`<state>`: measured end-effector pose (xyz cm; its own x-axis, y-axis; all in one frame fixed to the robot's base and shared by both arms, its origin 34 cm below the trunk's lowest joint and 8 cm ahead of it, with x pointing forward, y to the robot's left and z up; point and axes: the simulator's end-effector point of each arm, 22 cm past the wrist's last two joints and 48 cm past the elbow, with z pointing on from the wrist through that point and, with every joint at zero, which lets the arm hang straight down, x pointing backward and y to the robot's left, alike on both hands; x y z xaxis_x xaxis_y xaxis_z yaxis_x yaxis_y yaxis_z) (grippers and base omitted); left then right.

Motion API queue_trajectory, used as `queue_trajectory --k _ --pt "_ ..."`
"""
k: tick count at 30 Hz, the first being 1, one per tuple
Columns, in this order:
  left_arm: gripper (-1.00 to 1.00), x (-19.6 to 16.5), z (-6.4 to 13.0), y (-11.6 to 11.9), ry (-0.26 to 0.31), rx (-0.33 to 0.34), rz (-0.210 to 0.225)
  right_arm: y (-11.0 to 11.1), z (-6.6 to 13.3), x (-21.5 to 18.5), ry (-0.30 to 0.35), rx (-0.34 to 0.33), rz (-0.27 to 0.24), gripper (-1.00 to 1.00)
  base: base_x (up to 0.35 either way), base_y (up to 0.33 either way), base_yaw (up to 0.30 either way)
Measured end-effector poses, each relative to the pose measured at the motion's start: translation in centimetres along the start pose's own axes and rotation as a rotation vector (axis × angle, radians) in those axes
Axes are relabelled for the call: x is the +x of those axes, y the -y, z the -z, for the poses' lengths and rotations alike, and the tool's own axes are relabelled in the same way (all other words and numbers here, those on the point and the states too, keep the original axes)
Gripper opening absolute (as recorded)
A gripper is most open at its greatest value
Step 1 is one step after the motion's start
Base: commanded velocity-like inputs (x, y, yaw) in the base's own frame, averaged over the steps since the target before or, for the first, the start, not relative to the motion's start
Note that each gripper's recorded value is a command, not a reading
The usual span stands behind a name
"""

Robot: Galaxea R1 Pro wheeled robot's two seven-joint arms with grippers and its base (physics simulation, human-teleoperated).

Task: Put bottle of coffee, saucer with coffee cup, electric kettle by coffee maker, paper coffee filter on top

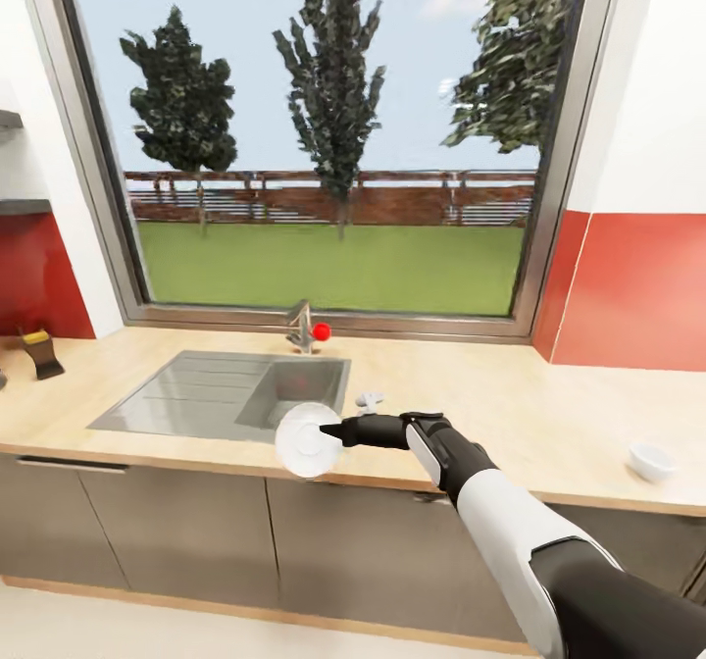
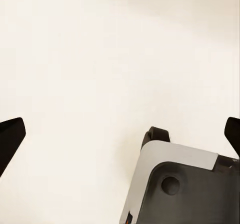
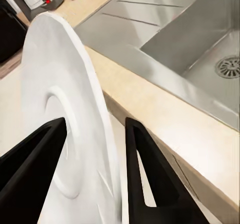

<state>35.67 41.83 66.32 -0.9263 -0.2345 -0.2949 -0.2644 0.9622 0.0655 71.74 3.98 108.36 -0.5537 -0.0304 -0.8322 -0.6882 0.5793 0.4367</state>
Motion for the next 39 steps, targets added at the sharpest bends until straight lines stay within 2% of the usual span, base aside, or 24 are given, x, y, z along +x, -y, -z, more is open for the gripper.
queue_trajectory --k 5,20,39 --pt "1.0 -0.69 0.0 0.05 0.032 0.0 -0.002 0.02 -0.01 0.02 0.0 0.0 -0.001 -1.0 0.176 0.292 0.279" --pt "1.0 -0.74 0.01 0.02 0.034 -0.001 -0.001 -0.02 0.0 0.03 -0.001 -0.001 0.0 -1.0 0.131 0.316 0.278" --pt "1.0 -1.01 0.11 0.06 0.042 0.001 0.002 -0.21 0.16 -0.25 0.001 0.001 0.006 -1.0 0.264 0.242 0.253"
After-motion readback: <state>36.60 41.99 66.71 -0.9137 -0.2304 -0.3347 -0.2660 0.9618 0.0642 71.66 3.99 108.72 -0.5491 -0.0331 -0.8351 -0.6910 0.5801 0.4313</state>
